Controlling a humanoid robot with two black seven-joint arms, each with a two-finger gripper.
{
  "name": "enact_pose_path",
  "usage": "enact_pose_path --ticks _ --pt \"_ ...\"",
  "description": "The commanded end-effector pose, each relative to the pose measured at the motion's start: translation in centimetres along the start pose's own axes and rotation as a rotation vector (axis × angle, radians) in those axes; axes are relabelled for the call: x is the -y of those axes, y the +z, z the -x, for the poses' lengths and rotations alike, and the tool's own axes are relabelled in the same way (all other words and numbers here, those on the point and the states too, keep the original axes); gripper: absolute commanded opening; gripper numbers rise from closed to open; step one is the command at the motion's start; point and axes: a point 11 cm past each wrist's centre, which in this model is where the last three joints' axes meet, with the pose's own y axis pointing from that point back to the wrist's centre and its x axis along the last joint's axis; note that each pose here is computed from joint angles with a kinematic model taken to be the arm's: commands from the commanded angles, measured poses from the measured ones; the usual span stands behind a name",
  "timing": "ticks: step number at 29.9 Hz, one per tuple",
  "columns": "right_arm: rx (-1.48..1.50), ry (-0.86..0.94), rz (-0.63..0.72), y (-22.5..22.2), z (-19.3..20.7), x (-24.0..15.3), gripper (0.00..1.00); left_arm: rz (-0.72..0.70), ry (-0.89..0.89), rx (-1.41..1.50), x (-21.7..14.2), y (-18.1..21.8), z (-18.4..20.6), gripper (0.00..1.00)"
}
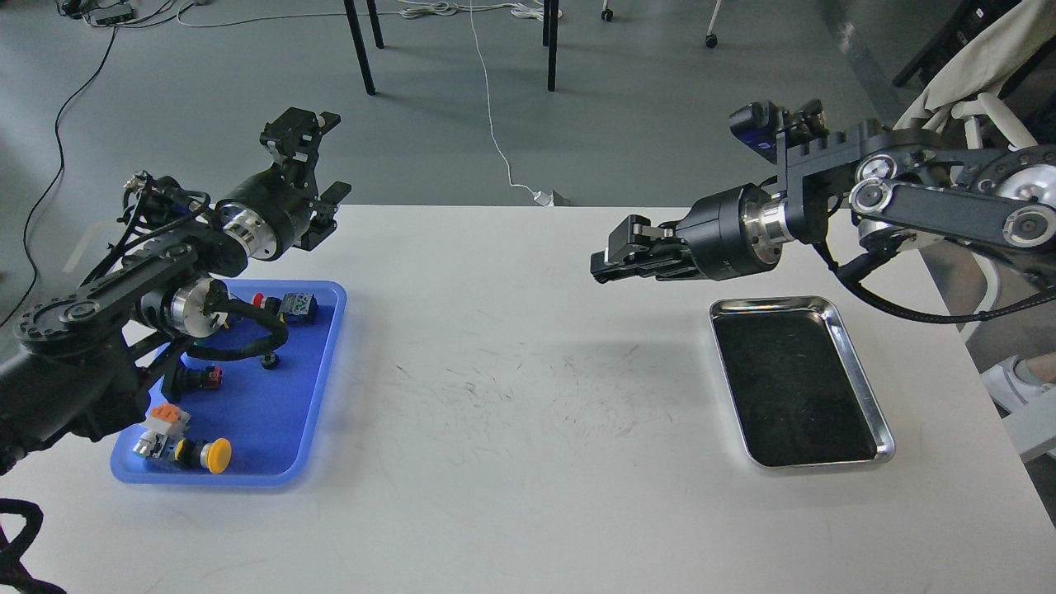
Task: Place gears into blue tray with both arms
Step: 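Carry the gear with the right gripper to the table center and release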
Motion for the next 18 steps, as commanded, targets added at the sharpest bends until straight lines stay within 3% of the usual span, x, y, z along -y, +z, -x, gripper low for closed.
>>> enact_pose_path --ticks 1,7,13,18 --pt "0.008 -0.023 -0.085 -1.9 2.7 5.6 0.01 0.008 0.002 -0.005 0.0 0.2 -0.1 0.97" --pt "0.051 -0.099 -0.148 -4.0 8.2 13.4 0.02 0.011 0.005 -0.007 0.0 0.3 -0.2 0.97" --pt "0.142 -0.02 -0.09 0.1 7.9 14.4 0.02 0.009 0.012 -0.005 0.0 0.3 -0.4 0.97" --pt "0.173 0.013 -0.093 0.6 7.7 14.6 0.03 0.009 0.016 -0.002 -0.1 0.3 -0.6 0.97"
